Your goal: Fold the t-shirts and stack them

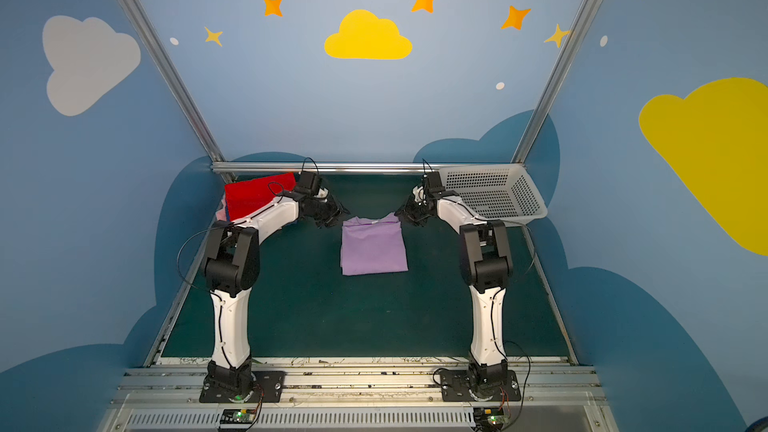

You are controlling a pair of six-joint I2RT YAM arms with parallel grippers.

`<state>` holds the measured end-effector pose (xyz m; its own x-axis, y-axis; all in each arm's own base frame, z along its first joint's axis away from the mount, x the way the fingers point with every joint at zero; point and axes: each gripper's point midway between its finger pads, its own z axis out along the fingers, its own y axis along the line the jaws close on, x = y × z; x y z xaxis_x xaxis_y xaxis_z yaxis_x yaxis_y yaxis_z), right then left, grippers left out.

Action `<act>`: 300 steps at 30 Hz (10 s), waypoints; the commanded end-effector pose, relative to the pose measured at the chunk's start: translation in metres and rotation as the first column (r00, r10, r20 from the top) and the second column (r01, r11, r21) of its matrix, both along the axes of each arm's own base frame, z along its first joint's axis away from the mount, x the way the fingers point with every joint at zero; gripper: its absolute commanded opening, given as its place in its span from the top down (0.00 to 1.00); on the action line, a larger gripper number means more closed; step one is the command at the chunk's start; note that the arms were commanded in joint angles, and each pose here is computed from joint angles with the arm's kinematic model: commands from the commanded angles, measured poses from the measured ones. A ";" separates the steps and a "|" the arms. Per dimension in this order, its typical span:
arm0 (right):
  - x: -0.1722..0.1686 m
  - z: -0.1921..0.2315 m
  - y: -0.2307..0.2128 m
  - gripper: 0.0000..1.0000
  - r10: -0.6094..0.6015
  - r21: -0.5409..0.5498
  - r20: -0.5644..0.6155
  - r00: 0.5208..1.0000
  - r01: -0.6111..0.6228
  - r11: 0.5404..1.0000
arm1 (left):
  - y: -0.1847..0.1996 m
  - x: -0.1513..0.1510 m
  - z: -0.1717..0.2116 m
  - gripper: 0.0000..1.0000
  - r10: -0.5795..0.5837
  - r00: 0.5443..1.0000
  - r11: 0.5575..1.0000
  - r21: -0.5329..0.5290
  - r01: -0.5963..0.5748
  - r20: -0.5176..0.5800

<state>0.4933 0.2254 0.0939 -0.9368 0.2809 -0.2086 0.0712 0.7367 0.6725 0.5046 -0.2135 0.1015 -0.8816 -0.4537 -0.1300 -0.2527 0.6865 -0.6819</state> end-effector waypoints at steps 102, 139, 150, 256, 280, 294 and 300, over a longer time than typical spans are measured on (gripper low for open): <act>-0.139 0.163 -0.049 1.00 -0.075 0.144 0.310 0.948 0.031 0.989 | -0.045 -0.120 0.138 0.96 -0.027 0.974 0.996 -0.080 0.046 0.223; 0.079 0.019 0.000 1.00 -0.014 0.196 0.130 0.991 -0.012 0.981 | -0.012 0.047 -0.022 0.96 0.082 0.996 0.976 -0.201 -0.088 -0.038; 0.074 0.028 0.020 0.46 0.064 0.055 0.243 0.968 -0.080 0.995 | 0.029 0.042 -0.025 0.52 0.161 0.987 0.986 -0.034 -0.161 -0.022; -0.138 -0.007 -0.049 1.00 0.108 -0.025 -0.065 0.992 -0.110 0.994 | -0.059 -0.108 -0.035 0.89 -0.125 0.990 0.992 -0.012 0.124 -0.062; -0.130 -0.046 -0.043 0.99 0.087 0.048 -0.148 0.985 -0.081 0.996 | -0.063 -0.109 -0.055 0.83 -0.133 0.986 0.991 0.006 0.134 -0.103; -0.166 0.063 -0.058 1.00 0.045 0.030 0.071 0.996 -0.047 0.998 | -0.040 -0.149 0.043 0.96 -0.082 0.993 0.995 0.066 0.076 0.086; -0.199 0.086 -0.058 1.00 0.043 0.032 0.111 0.993 -0.047 0.998 | -0.040 -0.173 0.084 0.96 -0.071 0.982 0.997 0.051 0.063 0.173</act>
<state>0.3129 0.1699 0.1850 -0.9088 0.2441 -0.3384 -0.0778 0.6976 0.7122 0.3400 -0.2642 0.1897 -0.8824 -0.3636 -0.2987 -0.0475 0.7003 -0.7122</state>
